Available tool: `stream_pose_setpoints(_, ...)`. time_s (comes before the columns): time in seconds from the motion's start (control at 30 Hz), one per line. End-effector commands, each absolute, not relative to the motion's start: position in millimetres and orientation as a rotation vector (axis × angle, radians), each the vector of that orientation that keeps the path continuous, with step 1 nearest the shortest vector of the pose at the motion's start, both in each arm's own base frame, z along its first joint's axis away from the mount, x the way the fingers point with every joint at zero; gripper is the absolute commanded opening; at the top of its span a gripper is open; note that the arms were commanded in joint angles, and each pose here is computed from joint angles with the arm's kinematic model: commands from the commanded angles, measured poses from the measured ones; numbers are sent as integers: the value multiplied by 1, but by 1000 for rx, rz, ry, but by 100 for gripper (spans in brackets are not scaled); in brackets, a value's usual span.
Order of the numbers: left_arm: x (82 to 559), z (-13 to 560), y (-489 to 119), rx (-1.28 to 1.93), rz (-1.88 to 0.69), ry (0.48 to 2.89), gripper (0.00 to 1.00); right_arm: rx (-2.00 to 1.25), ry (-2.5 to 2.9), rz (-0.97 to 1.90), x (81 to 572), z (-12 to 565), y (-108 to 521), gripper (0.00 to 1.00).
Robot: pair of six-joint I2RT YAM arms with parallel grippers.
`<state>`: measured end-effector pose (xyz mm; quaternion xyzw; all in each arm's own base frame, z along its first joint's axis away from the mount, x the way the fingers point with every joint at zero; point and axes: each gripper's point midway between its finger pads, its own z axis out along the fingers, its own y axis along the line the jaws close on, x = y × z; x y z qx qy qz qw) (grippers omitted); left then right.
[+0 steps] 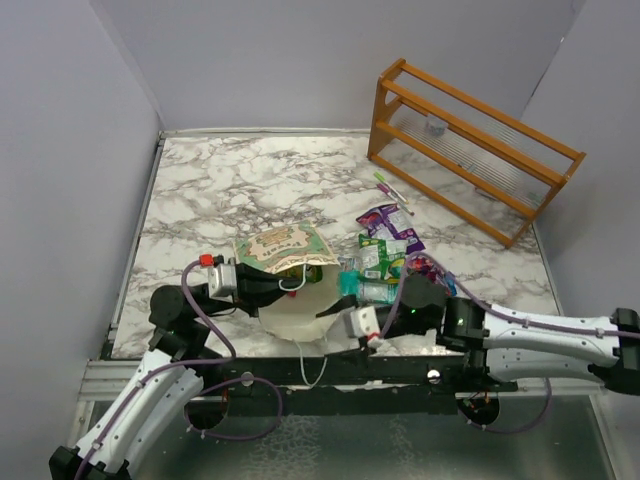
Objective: Take the snacks out of the paper bag
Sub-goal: Place the snack at the center of the board, then take out the snack from the paper bag.
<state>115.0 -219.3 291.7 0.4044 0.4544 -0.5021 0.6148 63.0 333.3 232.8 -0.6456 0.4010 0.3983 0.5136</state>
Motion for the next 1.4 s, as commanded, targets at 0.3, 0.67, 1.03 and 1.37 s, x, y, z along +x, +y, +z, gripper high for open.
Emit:
stream_pose_setpoints(0.3,124,312,-207,845,-1029,1004,0,-1644,1010,479,89,215,399,63)
stream_pose_setpoints(0.67,109,337,-202,775,-1106,877,0,-1686,891,225,116,185,401,58)
stream_pose_setpoints(1.03,109,335,-202,805,-1073,875,0,-1698,903,134,133,135,432,46)
stream_pose_setpoints(1.37,108,330,-204,832,-1076,897,0,-1617,982,27,171,108,430,38)
